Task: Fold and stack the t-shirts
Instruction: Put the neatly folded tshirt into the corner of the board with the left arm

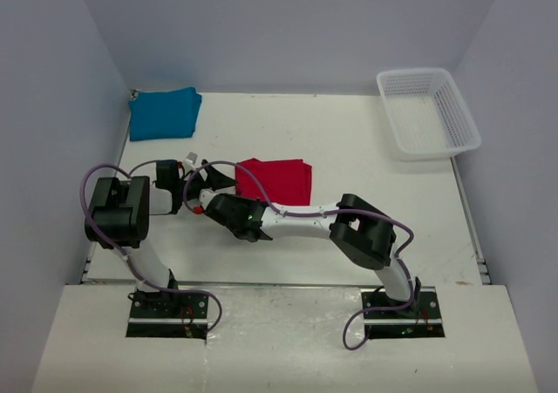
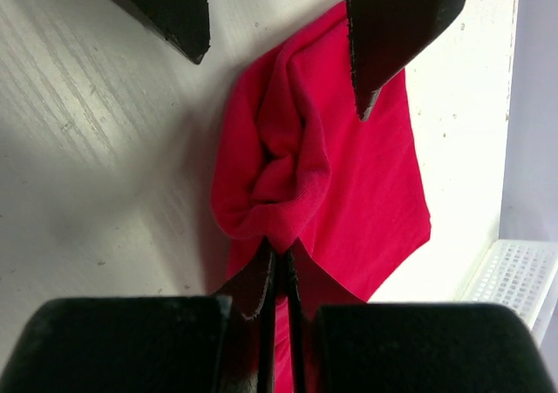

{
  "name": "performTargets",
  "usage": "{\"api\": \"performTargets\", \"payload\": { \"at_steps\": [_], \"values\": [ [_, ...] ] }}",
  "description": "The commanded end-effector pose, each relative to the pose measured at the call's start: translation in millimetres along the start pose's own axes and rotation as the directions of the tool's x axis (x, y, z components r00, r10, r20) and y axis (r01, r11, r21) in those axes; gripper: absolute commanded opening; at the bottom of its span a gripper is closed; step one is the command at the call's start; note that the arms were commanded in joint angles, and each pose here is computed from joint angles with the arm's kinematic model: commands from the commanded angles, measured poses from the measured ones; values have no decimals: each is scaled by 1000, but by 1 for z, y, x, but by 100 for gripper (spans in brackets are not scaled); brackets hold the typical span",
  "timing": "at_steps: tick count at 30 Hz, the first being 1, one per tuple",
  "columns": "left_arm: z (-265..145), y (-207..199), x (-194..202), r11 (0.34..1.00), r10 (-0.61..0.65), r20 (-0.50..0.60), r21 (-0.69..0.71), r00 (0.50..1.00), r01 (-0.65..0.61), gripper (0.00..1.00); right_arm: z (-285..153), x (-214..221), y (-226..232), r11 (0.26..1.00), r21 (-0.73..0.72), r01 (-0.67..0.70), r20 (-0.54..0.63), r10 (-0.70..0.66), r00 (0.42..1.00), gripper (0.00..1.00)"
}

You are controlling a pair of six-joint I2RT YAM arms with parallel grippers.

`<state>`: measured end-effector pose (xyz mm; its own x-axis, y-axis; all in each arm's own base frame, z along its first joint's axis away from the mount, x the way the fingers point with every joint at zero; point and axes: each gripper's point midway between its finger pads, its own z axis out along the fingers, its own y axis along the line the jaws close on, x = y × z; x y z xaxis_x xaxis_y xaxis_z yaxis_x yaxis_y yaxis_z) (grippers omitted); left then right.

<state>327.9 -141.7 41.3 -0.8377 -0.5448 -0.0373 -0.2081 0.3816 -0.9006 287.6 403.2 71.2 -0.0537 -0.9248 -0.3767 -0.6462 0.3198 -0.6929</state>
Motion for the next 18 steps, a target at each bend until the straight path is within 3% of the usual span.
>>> {"api": "performTargets", "payload": {
  "at_steps": [1, 18],
  "values": [
    [4, 20, 1, 999, -27, 8, -39, 1000, 27, 87, -16, -20, -27, 997, 30, -70, 50, 69, 996, 0],
    [30, 30, 20, 997, -58, -47, -51, 997, 56, 92, -20, -21, -31, 996, 32, -78, 57, 76, 996, 0]
  ]
}}
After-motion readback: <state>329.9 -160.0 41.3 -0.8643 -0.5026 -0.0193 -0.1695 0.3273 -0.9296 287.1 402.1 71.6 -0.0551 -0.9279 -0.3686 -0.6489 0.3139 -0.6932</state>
